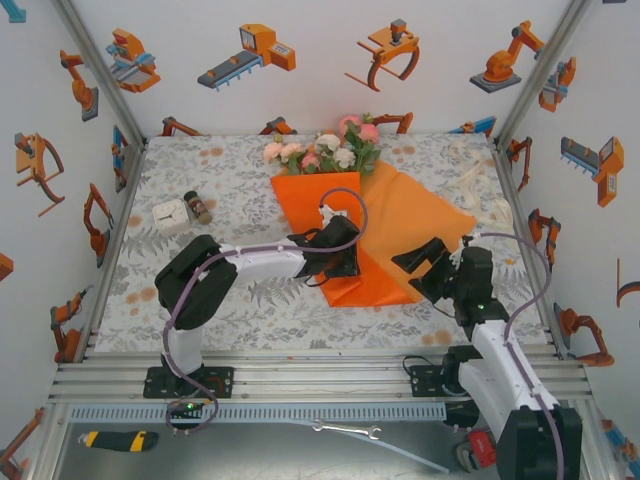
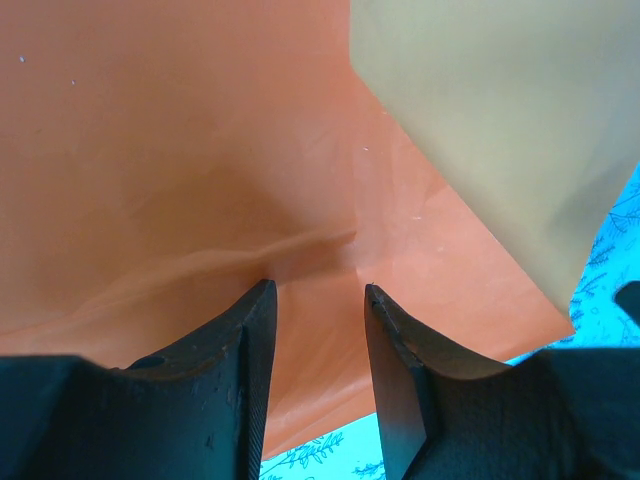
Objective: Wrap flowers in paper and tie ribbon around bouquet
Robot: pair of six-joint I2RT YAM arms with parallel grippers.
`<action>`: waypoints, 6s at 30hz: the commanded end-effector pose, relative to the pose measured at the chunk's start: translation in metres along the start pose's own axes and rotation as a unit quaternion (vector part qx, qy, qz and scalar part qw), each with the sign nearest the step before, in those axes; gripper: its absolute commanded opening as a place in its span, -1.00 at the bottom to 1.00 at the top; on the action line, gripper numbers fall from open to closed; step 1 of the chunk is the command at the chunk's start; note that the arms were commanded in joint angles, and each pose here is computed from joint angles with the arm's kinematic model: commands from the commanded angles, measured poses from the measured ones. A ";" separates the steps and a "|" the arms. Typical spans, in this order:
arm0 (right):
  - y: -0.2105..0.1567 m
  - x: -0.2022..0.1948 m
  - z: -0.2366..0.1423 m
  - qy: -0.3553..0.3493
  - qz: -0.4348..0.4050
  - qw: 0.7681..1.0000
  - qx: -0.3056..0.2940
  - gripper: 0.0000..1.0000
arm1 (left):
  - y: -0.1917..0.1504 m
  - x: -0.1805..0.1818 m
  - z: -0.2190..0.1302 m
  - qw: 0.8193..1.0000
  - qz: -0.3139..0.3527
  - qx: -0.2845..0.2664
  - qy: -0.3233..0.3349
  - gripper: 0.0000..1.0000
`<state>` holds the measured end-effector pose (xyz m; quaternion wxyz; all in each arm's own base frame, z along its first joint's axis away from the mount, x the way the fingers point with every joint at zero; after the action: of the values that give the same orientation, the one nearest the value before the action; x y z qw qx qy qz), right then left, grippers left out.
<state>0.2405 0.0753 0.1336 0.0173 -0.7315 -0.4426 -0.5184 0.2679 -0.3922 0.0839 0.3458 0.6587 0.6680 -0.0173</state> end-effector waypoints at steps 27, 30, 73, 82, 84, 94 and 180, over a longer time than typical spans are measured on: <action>-0.058 -0.051 0.012 -0.075 -0.109 0.991 -0.004 0.68 | -0.007 0.003 0.012 1.000 -0.015 0.009 0.004 -0.16; -0.066 -0.035 0.020 -0.046 -0.151 0.987 0.012 0.58 | -0.005 0.003 0.011 1.000 -0.012 0.008 0.006 -0.16; -0.048 -0.051 0.037 -0.149 -0.052 0.987 -0.018 0.64 | -0.007 0.005 0.012 1.000 -0.011 0.007 0.009 -0.16; -0.027 -0.012 0.020 -0.104 -0.110 0.988 -0.043 0.24 | -0.007 0.007 0.011 1.000 -0.011 0.005 0.010 -0.16; -0.024 0.002 0.017 -0.070 -0.133 0.987 -0.050 0.06 | -0.007 0.006 0.011 1.000 -0.011 0.006 0.011 -0.16; -0.024 0.033 0.027 0.000 -0.176 0.984 -0.020 -0.68 | -0.008 0.007 0.013 1.000 -0.012 0.007 0.010 -0.16; -0.113 0.062 0.105 0.114 -0.244 0.934 0.235 -0.86 | 0.000 0.080 -0.085 0.986 -0.159 -0.039 0.030 -0.19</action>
<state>0.2501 0.2367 0.0937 0.1192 -0.5148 -0.6965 -0.4855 0.2410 -0.3062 0.1113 0.3657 0.5484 0.7507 -0.0441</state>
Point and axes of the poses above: each hand's point on the last joint's axis, 136 mm out from that joint toward the fingers, its own z axis out along the fingers, its own x axis along the line the jaws close on, y = z × x, the point moved 3 cm from there along -z, back along the fingers, and after that the axes turned 8 degrees about -z, right-handed, at the moved point
